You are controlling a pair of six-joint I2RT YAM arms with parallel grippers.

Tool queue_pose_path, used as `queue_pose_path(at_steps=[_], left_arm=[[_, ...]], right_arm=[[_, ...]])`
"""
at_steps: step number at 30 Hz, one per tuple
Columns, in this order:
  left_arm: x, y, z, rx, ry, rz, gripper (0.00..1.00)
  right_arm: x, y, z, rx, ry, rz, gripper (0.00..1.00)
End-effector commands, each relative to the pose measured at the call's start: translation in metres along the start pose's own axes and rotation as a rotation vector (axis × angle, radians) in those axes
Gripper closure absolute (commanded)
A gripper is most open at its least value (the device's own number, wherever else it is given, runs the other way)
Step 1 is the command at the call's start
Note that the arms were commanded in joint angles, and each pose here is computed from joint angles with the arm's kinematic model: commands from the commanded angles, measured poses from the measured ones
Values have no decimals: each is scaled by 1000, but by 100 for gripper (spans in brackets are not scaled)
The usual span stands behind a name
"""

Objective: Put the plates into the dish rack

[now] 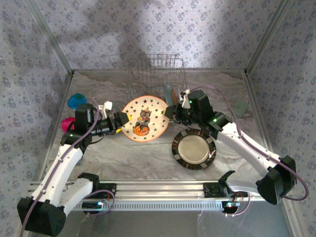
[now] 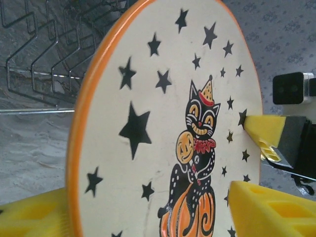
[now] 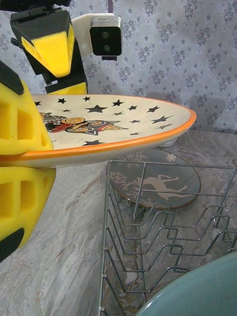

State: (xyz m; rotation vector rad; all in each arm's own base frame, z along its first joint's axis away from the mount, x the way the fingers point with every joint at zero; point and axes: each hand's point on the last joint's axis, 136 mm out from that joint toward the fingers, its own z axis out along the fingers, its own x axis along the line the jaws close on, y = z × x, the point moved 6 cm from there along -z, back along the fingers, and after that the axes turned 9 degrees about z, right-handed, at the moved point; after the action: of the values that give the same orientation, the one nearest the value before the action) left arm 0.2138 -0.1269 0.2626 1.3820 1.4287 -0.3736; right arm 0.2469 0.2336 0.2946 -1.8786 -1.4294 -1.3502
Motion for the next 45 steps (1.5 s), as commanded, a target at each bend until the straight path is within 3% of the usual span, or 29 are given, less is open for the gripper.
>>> queue_pose_path(at_steps=[1,4,7,17,28,42,45], left_arm=[[-8,9,2,-21,-57,19,37],[-5,9,4,-25,-55,12,41],[-3,10,5,-29,-55,4,52],[-6,17,6,-65,-62,-8,100],[-17,31,6,-84,-87,12,100],[-43,54,4,-104,-156,53,100],[-49,59,3,-105,-170,69,100]], right_arm=[[64,17,-25,-56,261,-82,100],[66,20,-27,-64,270,-81,100],[66,22,-27,-66,275,-79,100],[54,29,-14,-64,266,-50,100],[36,34,0,-34,260,-35,100],[23,39,-1,12,249,-33,40],[16,43,-2,20,237,-26,31]])
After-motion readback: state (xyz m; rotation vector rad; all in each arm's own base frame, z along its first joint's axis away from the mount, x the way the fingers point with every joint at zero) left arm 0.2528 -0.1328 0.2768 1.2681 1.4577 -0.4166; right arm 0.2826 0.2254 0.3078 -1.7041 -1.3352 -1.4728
